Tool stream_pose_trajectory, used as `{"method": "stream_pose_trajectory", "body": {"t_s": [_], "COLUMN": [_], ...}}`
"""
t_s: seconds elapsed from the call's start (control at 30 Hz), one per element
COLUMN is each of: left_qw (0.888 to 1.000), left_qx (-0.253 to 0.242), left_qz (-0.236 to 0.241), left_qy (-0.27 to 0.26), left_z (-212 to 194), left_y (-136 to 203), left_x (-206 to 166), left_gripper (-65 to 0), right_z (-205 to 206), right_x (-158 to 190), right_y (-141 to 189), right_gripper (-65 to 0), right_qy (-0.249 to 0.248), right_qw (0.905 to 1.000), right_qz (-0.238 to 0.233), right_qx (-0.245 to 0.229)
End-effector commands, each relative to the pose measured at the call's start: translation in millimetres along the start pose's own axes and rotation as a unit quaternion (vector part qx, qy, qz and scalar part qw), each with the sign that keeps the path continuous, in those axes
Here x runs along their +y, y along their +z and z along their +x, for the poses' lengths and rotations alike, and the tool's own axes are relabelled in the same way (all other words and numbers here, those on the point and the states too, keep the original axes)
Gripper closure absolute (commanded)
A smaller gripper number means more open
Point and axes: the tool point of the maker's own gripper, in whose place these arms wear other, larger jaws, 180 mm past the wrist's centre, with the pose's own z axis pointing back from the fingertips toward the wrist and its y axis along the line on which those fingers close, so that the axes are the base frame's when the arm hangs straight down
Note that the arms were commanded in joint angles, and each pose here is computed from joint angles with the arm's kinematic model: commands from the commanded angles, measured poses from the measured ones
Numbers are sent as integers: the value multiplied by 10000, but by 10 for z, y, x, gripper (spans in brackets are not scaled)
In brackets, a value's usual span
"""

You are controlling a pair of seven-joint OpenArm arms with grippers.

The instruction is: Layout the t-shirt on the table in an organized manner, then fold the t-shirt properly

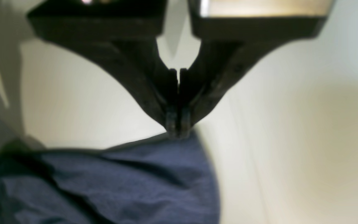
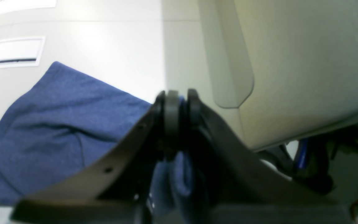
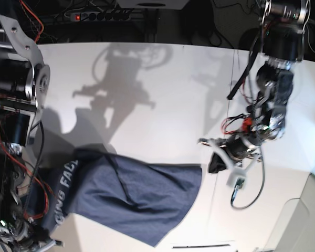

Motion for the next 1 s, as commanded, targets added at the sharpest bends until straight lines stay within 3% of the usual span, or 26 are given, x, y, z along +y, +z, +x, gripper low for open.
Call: {"method": "stream_pose_trajectory", "body": {"t_s": [0.0, 0.1, 0.23, 0.4, 0.53, 0.73, 0.83, 0.97], "left_qw": [9996, 9997, 9998, 9964, 9835, 9404, 9238, 9231], "left_qx": [-288, -111, 191, 791, 1736, 3207, 3499, 3514], "left_qz": [-43, -205, -51, 302, 500, 775, 839, 555], "left_qy": [-46, 19, -100, -33, -38, 828, 1308, 1461], "left_z": [325, 530, 610, 139, -487, -1336, -1643, -1883], "left_y": [-138, -548, -942, -1036, -866, -284, 28, 327], "left_x": [-14, -129, -83, 145, 294, 652, 793, 804], "left_gripper": [0, 0, 0, 0, 0, 0, 0, 0], "right_z": [260, 254, 231, 129, 65, 112, 110, 104], "right_x": [9, 147, 259, 272, 279, 284, 284, 323], "right_y": [63, 56, 52, 31, 16, 19, 19, 20], "right_gripper": [0, 0, 0, 0, 0, 0, 0, 0], "right_qy": [68, 303, 491, 514, 518, 516, 516, 440], "right_qw": [9995, 9991, 9984, 9984, 9984, 9981, 9981, 9983], "right_qz": [-3, 82, 151, 165, 178, 184, 184, 295], "right_qx": [-315, -291, -238, -166, -147, -273, -269, -260]}}
